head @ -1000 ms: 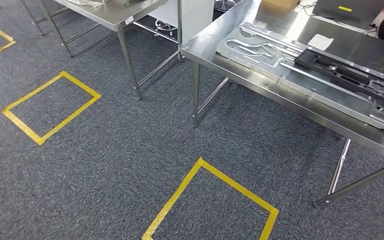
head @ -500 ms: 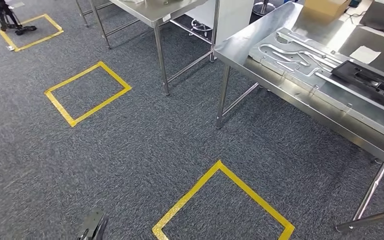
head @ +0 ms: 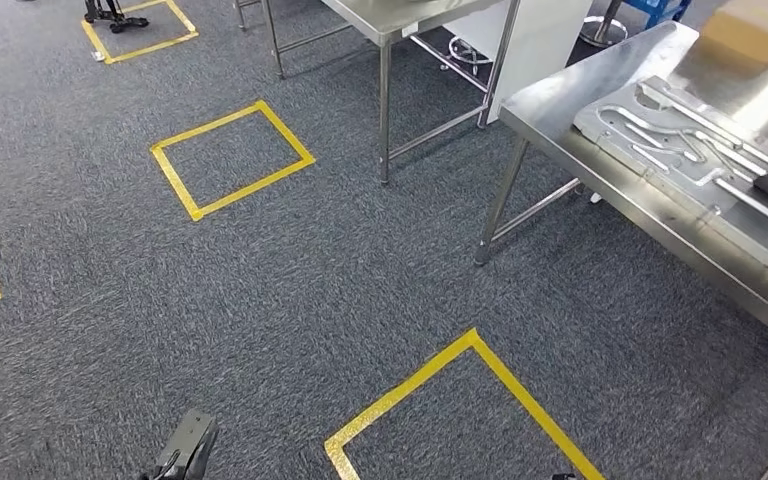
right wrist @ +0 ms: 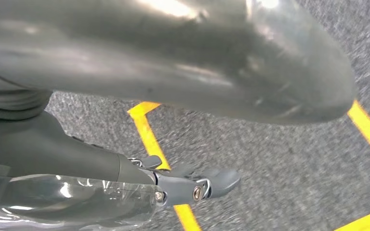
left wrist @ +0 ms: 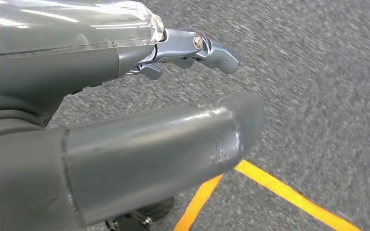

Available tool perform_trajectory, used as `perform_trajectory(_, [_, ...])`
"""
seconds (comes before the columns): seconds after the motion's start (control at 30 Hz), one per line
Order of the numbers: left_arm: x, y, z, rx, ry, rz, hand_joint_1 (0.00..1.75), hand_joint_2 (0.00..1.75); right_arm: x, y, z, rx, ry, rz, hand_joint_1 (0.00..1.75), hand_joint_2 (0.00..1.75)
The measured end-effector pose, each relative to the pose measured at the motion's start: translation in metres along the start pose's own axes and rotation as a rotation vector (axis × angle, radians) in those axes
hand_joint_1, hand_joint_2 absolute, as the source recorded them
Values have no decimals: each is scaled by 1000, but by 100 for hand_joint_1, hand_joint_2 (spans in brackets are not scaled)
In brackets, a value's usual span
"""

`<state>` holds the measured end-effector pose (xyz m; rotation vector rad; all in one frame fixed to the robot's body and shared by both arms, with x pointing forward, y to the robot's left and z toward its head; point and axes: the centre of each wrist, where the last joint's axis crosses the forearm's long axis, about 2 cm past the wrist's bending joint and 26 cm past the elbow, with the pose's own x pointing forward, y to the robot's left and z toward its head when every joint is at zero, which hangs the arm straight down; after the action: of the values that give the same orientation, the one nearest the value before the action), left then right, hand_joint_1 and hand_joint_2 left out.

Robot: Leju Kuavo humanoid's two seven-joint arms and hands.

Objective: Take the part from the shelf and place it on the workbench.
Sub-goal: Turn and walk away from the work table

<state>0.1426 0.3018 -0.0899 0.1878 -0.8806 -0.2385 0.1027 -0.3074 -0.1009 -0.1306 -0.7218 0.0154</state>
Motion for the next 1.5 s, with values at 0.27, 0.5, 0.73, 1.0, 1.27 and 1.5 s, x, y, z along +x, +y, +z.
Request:
perform_trajectory(0.27, [-17, -13, 14, -1, 71, 57, 0, 0, -14, 4, 8, -6, 32, -14, 0, 0])
perform_trajectory(0.5, [-27, -20, 24, -1, 100, 83, 0, 0, -17, 13, 12, -5, 24, -39, 0, 0])
perform_trajectory(0.73, [-39, -19, 33, 55, 105, 146, 0, 0, -35, 19, 23, -22, 38, -76, 0, 0])
perform_trajectory(1.0, [-48, -13, 38, 118, 131, 204, 0, 0, -37, 18, 24, -30, 29, -79, 0, 0])
perform_trajectory(1.27, [-57, -13, 45, 100, 213, 161, 0, 0, -45, 17, 30, -33, 125, -65, 0, 0])
perform_trajectory(1.5, [-62, -11, 49, 57, 278, 87, 0, 0, -42, 11, 27, -45, 163, -49, 0, 0])
